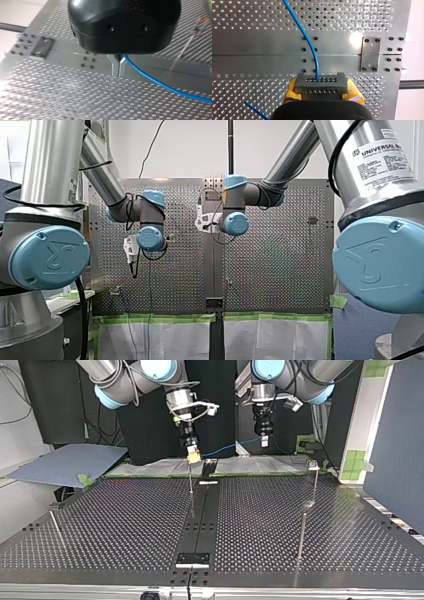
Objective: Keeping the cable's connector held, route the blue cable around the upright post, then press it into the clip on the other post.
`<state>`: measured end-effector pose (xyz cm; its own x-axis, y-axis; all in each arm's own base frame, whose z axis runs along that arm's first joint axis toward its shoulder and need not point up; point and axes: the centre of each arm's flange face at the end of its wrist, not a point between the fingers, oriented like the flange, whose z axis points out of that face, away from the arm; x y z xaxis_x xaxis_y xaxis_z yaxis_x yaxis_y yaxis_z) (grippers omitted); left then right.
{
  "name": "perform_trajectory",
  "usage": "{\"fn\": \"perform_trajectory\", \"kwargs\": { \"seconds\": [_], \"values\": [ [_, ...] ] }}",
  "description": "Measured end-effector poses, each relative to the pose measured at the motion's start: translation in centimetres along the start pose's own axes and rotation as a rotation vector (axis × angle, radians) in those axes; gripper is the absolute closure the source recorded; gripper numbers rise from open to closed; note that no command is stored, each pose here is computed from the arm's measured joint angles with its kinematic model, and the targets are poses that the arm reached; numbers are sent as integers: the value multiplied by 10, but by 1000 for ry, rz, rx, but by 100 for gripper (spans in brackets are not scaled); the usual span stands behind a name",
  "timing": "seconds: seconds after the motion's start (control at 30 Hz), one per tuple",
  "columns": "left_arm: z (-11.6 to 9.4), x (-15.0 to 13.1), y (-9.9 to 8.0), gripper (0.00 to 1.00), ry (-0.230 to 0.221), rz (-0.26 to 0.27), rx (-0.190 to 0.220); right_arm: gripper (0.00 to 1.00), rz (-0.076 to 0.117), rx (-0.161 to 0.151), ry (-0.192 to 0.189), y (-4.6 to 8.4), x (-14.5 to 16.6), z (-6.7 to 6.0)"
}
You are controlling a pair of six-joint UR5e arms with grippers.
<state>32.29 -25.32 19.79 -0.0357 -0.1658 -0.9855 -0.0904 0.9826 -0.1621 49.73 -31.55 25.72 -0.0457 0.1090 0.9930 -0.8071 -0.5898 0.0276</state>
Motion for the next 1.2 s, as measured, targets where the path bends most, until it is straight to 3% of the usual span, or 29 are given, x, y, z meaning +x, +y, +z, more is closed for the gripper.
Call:
{"fn": "perform_trajectory", "kwargs": {
  "seconds": [0.27,0.4,0.6,0.97,1.2],
  "values": [
    [1,-43,1,100,-41,-23,-46,100,4,5,-39,2,-29,11],
    [0,-61,3,100,-55,-26,-61,100,10,13,-33,0,-29,19],
    [2,-93,3,100,-87,-42,-64,100,17,31,-3,-6,-10,34],
    [13,-170,1,100,-199,-105,-68,100,26,55,34,-15,36,60],
    [29,-200,-2,100,-226,-116,-78,100,40,70,63,-18,62,76]
  ]
}}
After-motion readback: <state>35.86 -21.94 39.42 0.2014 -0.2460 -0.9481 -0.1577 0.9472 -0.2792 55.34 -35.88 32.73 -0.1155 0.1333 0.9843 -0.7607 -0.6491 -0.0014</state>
